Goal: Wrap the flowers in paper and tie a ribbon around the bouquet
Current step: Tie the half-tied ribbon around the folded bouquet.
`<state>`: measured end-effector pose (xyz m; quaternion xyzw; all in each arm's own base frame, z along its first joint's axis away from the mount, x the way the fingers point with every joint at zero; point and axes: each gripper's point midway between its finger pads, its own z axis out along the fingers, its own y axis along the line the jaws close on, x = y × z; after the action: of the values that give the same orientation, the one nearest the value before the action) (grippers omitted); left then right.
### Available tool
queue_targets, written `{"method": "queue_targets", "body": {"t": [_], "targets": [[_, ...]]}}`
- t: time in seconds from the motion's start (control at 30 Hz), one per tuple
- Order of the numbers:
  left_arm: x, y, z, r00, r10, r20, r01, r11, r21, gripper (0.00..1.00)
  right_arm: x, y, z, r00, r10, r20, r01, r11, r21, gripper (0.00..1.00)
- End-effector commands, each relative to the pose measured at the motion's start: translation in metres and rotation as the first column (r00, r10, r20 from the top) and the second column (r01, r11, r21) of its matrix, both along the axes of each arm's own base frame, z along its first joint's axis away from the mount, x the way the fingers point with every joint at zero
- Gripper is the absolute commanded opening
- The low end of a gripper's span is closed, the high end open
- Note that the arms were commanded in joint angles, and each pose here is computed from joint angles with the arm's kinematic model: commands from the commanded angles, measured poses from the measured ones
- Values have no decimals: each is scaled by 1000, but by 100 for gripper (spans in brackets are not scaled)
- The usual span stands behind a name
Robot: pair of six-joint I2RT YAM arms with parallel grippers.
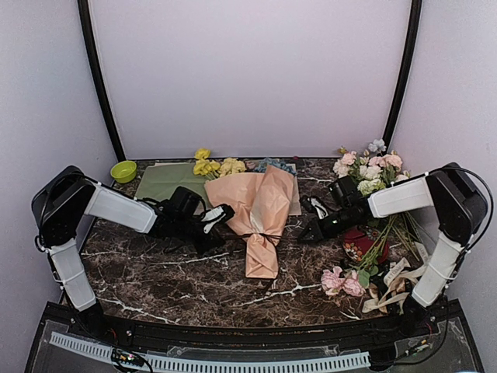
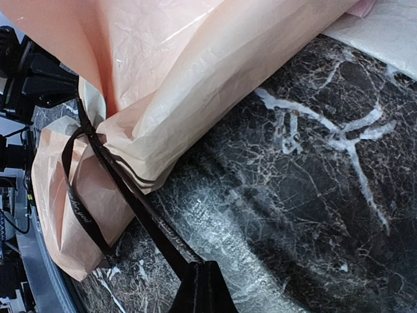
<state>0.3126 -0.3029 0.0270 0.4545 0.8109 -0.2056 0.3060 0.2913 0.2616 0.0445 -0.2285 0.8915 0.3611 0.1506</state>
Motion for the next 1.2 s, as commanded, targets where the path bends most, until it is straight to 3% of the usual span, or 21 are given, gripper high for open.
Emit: {"method": "queue_targets", "body": {"t": [0.0,0.77,1.13,1.17], "targets": [[-6,19,-18,995,37,-93,-31,998,62,0,-4,-24,-28,993,-81,-81,75,994,-77,0],[-4,21,-20,993,59,-106,-52,996,72,0,-1,-40,-53,984,-129,-124,111,983,-147,0],[-21,6,-2,989,-72,-127,71,997,-8,0,3,-18,-28,993,-66,-103,66,998,-2,0],[-21,5,2,989,-77,-123,75,997,-21,8,3,-15,-23,994,-52,-95,54,998,20,6]]}}
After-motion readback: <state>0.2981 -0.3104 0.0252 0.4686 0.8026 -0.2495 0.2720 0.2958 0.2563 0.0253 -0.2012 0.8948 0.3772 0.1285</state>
